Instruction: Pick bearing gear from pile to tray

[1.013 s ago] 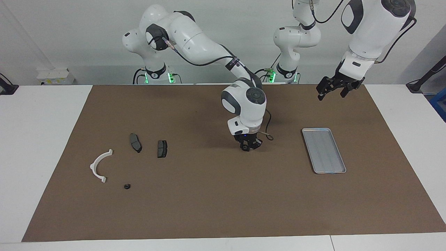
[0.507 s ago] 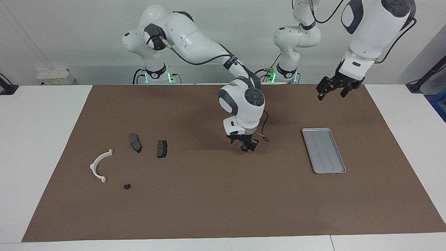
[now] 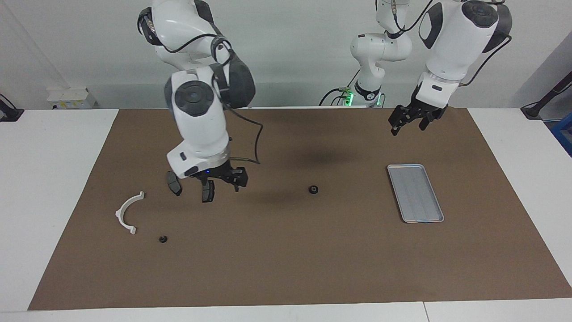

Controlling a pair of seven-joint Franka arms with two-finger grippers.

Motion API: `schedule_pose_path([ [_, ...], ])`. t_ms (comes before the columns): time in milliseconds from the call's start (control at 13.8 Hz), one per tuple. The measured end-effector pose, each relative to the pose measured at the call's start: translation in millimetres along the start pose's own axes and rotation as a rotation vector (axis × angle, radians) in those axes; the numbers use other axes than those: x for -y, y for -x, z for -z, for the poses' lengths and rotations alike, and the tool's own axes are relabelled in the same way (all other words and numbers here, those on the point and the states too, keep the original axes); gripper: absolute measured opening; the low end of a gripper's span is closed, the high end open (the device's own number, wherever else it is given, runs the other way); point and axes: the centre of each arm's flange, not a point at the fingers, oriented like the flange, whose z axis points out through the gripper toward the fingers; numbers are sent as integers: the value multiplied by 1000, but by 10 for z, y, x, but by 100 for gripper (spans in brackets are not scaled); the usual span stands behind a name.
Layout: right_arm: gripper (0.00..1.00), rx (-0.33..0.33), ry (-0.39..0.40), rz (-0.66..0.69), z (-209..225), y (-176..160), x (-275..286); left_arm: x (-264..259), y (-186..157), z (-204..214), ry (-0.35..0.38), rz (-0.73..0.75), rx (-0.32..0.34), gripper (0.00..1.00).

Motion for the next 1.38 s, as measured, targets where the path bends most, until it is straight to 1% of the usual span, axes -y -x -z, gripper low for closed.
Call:
schedule_pose_path([
  [145, 100, 31, 5, 10, -224, -243, -608, -664, 7, -529, 2, 62, 20, 100],
  [217, 100, 33, 11, 2, -360, -345, -876, -1027, 12, -861, 0, 71, 28, 100],
  [362, 100, 0, 40, -22, -687, -502, -1267, -1599, 11, -1469, -25, 82, 59, 100],
  [434, 100, -21, 50, -32, -893, -552, -1396, -1842, -30, -1748, -39, 88, 52, 100],
  [507, 100, -36, 61, -33, -1095, -579, -1474, -1991, -78, -2001, -43, 90, 34, 100],
  [651, 100, -64, 84, -19, -1461, -619, -1536, -2020, -102, -2421, -41, 91, 22, 100],
  [796, 100, -89, 79, -11, -1637, -669, -1513, -1974, -21, -2584, -49, 109, 30, 100],
  [868, 100, -103, 73, -8, -1682, -694, -1487, -1977, 35, -2606, -53, 117, 34, 98],
  [941, 100, -117, 68, -7, -1732, -719, -1471, -1999, 98, -2611, -55, 123, 34, 92],
  [1013, 100, -118, 67, -7, -1799, -736, -1474, -2024, 160, -2619, -56, 131, 34, 90],
  [1086, 100, -112, 61, -14, -1895, -752, -1489, -2051, 232, -2636, -57, 138, 34, 85],
  [1158, 100, -106, 45, -25, -1995, -770, -1494, -2063, 294, -2668, -54, 137, 30, 75],
  [1303, 100, -95, 23, -34, -2132, -783, -1456, -2053, 383, -2770, -36, 136, 13, 74],
  [1375, 100, -95, 17, -36, -2146, -785, -1440, -2028, 401, -2818, -31, 137, 8, 70],
])
